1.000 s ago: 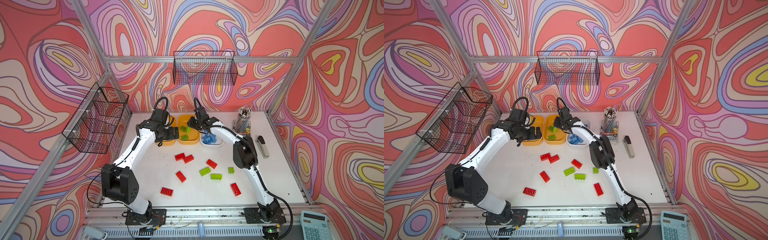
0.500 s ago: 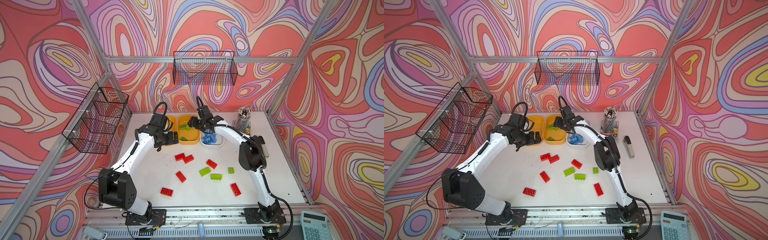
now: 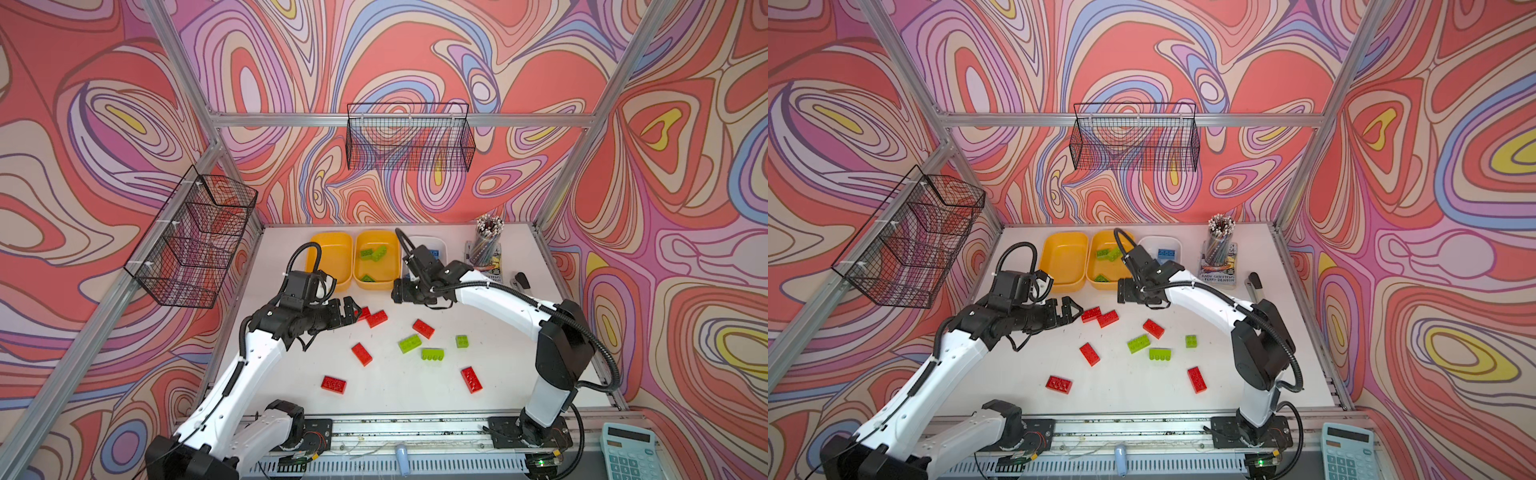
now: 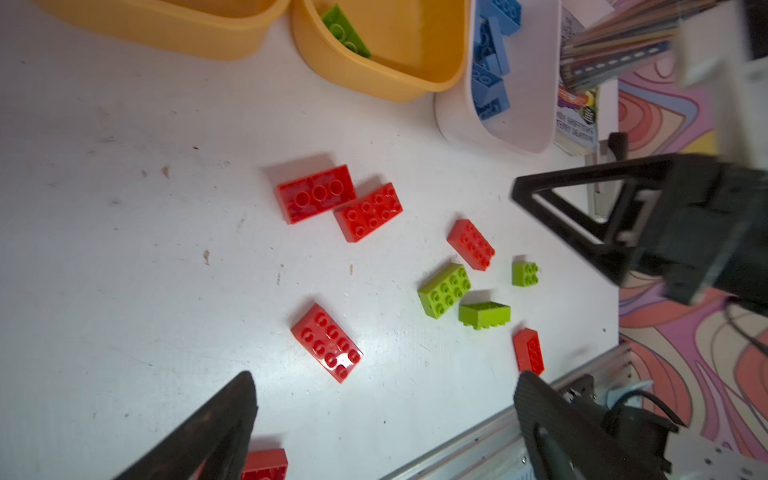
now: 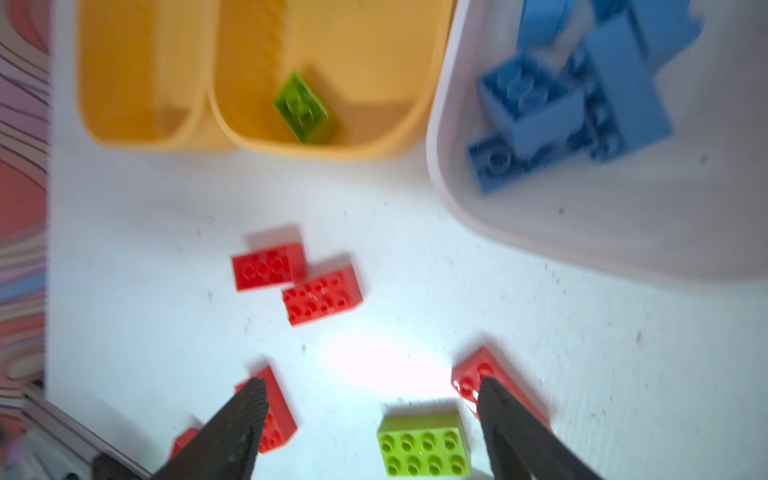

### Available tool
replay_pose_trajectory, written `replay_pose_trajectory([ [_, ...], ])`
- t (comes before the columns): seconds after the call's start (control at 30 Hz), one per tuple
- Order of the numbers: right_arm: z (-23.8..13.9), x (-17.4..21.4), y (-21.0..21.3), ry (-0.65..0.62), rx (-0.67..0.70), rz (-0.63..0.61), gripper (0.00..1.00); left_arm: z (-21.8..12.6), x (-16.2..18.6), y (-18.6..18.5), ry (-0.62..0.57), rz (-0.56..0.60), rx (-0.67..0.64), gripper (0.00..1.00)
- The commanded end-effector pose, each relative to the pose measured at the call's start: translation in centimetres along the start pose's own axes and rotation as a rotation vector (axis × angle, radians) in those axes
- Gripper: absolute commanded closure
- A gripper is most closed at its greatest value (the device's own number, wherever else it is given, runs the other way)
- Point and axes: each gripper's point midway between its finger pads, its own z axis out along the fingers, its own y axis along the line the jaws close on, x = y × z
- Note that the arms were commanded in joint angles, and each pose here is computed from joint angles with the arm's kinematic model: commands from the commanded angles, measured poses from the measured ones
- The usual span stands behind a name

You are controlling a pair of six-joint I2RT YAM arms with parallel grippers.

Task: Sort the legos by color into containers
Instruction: 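Move the right gripper back over another lime-green brick while the left arm swings nearer, then lower the right gripper and close it on the lime-green brick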

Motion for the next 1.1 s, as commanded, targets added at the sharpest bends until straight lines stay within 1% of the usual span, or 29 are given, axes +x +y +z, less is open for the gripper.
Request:
replay_pose_trajectory([
  [0.0, -0.5, 3.6, -1.6, 0.051, 0.071, -0.041, 0.15, -1.0, 2.8, -2.6, 0.065, 0.025, 0.142, 0.0],
  [0.1, 0.1, 5.8, -1.9, 0.073, 0.062, -0.047, 0.14, -2.1, 4.4, -3.4, 0.061, 0.065, 0.173, 0.0],
  [0.17, 0.5, 6.9, -2.3, 0.083, 0.062, -0.046, 0.13, -2.8, 5.0, -3.7, 0.049, 0.069, 0.202, 0.0],
  [0.33, 0.5, 8.0, -2.4, 0.083, 0.048, -0.057, 0.13, -3.6, 6.3, -3.5, 0.036, 0.068, 0.241, 0.0],
  [0.5, 0.8, 8.7, -1.9, 0.09, 0.03, -0.075, 0.13, -3.4, 7.1, -3.0, 0.056, 0.061, 0.233, 0.0],
  [0.83, 2.4, 9.4, -1.6, 0.123, 0.051, -0.107, 0.14, -3.2, 7.5, -1.6, 0.053, 0.045, 0.178, 0.0],
  [1.07, 3.8, 9.7, -1.5, 0.16, 0.065, -0.131, 0.17, -3.1, 7.6, -1.2, 0.059, 0.035, 0.153, 0.0],
])
